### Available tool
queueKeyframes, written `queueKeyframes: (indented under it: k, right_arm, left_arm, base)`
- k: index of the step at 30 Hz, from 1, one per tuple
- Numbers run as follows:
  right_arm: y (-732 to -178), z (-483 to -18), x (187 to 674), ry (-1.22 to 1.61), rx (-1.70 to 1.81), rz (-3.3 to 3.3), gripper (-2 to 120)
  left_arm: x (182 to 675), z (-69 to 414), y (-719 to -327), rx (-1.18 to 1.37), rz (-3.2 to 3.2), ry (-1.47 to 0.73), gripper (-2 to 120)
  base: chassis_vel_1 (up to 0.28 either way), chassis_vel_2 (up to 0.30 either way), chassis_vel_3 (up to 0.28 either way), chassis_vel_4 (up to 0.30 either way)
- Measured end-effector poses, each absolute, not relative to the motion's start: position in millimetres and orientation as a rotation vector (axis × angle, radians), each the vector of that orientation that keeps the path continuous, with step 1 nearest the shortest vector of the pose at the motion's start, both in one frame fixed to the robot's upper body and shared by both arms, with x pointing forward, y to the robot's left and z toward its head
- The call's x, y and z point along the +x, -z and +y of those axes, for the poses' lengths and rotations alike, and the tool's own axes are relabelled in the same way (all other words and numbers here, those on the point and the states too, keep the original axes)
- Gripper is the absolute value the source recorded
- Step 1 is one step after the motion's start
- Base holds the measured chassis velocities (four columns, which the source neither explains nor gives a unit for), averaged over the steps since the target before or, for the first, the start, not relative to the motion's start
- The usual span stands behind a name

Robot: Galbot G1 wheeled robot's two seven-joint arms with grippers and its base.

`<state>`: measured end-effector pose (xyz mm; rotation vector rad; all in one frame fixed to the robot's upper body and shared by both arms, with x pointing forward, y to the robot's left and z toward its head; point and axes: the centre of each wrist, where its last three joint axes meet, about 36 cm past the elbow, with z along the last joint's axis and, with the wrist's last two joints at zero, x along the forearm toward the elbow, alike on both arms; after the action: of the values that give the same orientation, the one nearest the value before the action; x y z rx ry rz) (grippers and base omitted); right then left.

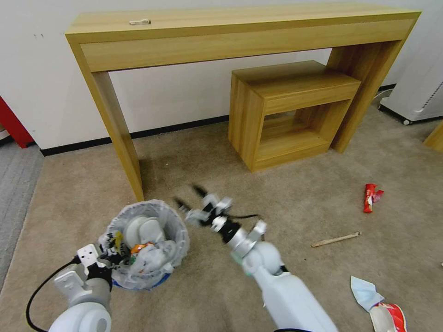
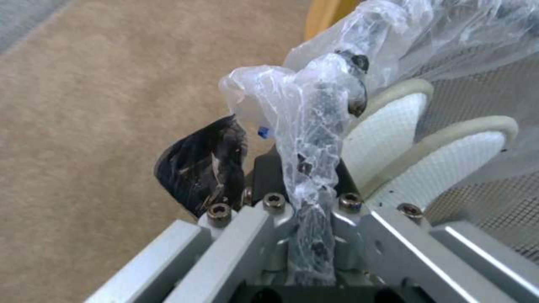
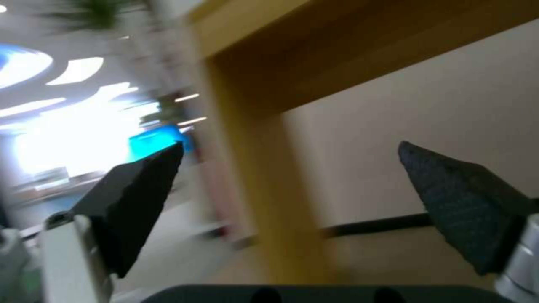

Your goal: Pick up the trash bin and place the garbage on the floor into it.

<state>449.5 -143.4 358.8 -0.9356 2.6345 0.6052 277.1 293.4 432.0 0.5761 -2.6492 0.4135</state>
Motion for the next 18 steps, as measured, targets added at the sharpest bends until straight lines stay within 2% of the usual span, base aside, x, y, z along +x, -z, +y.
queueKeyframes:
  k: [2, 3, 4, 7, 8, 11, 18]
  right_arm:
    - [-361, -162, 450, -0.575, -0.767, 2.680, 100]
    - [-366, -192, 449, -0.516, -0.583, 2.720, 100]
    - [-366, -192, 449, -0.516, -0.583, 2.720, 100]
    - [-365, -252, 438, -0.365, -0.369, 2.748, 100]
    - [-365, -252, 438, -0.365, -0.369, 2.748, 100]
    - [-365, -294, 415, -0.262, -0.224, 2.774, 100]
    - [-354, -333, 379, -0.103, -0.107, 2.796, 100]
  left_arm:
    - [278, 294, -432, 0.588, -2.657, -0.407, 1]
    - [278, 294, -433, 0.591, -2.665, -0.407, 1]
    - [278, 294, -433, 0.591, -2.665, -0.407, 1]
    - [277, 294, -436, 0.588, -2.691, -0.410, 1]
    - [277, 294, -436, 0.588, -2.691, -0.410, 1]
    - [277, 297, -438, 0.597, -2.716, -0.406, 1]
    - [278, 299, -438, 0.609, -2.733, -0.416, 1]
  base:
    - [0.000, 0.000, 0.000, 0.000]
    - [0.000, 0.000, 0.000, 0.000]
    - [0.000, 0.000, 0.000, 0.000]
    - [0.000, 0.000, 0.000, 0.000]
    - [0.000, 0.000, 0.000, 0.000]
    - [0.000, 0.000, 0.000, 0.000]
    - [0.000, 0.000, 0.000, 0.000]
